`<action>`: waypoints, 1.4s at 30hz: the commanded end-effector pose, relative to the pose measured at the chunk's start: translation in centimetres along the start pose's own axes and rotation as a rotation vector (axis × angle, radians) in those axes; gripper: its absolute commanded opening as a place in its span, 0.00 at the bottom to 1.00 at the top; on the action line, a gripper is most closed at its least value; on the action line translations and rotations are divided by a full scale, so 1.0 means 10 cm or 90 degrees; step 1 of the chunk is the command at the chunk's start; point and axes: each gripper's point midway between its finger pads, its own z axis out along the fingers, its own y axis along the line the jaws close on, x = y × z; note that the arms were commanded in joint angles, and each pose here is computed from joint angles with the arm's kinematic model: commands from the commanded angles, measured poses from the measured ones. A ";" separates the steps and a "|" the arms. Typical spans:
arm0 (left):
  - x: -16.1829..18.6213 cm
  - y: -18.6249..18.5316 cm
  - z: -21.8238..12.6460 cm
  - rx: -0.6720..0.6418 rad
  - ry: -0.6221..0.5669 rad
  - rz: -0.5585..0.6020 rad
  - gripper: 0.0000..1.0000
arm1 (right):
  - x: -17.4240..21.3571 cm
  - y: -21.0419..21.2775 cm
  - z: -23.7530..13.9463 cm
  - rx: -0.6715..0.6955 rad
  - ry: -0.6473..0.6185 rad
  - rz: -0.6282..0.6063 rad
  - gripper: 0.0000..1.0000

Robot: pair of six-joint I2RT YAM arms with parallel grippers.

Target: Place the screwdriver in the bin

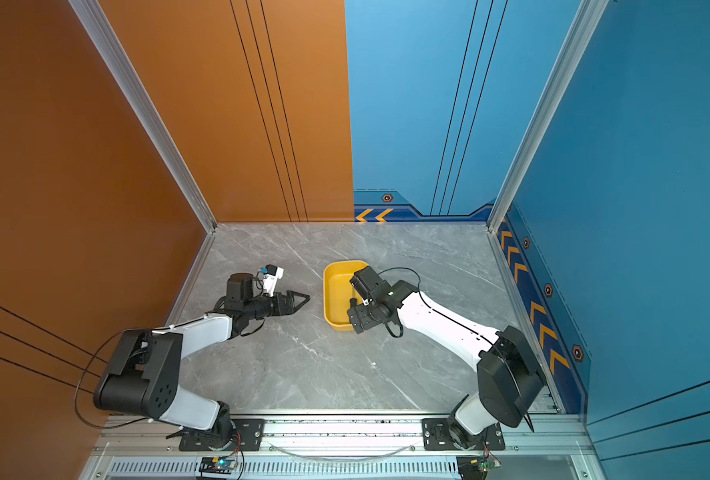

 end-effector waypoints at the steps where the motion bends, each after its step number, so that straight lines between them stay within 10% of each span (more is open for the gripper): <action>1: -0.12 -0.02 -0.07 -0.016 -0.014 0.029 0.98 | 0.04 -0.14 -0.04 0.013 -0.027 -0.002 1.00; 18: -0.44 0.28 -0.79 -0.306 -0.161 0.169 0.98 | 0.40 -1.74 -0.45 0.174 -0.280 0.279 1.00; 42: -0.50 0.74 -1.09 -0.476 -0.285 0.307 0.98 | 0.64 -2.64 -0.35 0.365 -0.513 0.361 1.00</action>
